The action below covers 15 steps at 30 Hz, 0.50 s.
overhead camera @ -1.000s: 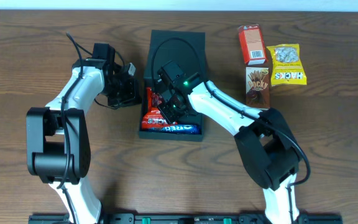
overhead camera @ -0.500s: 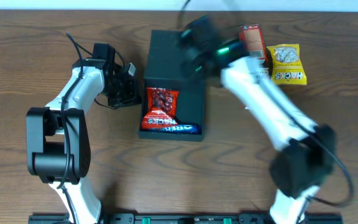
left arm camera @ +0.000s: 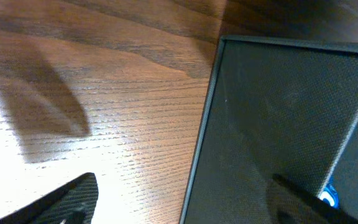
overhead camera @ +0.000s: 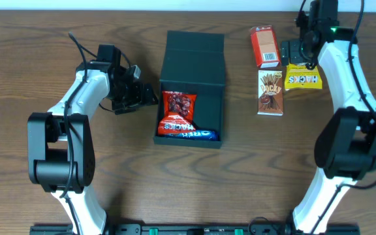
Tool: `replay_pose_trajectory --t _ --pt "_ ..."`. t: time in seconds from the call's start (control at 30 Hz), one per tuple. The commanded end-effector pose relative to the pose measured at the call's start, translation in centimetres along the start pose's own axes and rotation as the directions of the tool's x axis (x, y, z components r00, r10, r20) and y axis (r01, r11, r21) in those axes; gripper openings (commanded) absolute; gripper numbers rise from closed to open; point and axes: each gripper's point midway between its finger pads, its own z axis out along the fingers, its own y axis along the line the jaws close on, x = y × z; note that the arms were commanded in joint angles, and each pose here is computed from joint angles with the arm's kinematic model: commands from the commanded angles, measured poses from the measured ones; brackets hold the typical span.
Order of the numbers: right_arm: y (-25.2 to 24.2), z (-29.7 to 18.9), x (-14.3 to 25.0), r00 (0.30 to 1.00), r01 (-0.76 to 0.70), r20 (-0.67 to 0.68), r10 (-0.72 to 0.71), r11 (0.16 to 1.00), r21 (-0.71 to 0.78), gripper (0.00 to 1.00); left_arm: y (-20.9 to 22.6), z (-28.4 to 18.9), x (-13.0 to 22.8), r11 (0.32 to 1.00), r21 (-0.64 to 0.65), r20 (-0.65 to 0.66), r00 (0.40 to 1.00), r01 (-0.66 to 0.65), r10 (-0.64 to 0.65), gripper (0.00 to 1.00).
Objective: Pack container
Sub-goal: 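Reach the right gripper to the yellow candy bag and grasp it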
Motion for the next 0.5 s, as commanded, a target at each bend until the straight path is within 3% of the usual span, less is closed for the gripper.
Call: replay_pose_trajectory --t 0.0,0.2,0.33,0.47 --pt "-1.8 2.5 0.5 0.999 -0.033 -0.012 0.033 0.999 0.017 0.99 0.1 0.3 0.2 1.000 -0.001 -0.011 1.000 -0.004 0.004 0.93" --pt "-2.2 5.9 1.7 0.997 -0.058 -0.044 0.058 0.998 0.017 0.99 0.2 0.3 0.1 1.000 -0.002 -0.006 1.000 0.001 -0.001 0.97" --pt "-1.6 8.3 3.6 0.992 -0.055 -0.111 0.056 0.998 0.010 0.99 1.7 -0.4 -0.5 0.994 -0.015 0.017 0.994 0.110 -0.109 0.95" --pt "-1.2 9.5 4.8 0.987 -0.058 -0.150 0.059 0.998 0.006 0.91 4.0 -1.6 -1.3 0.982 -0.010 0.050 0.981 0.191 -0.190 0.95"
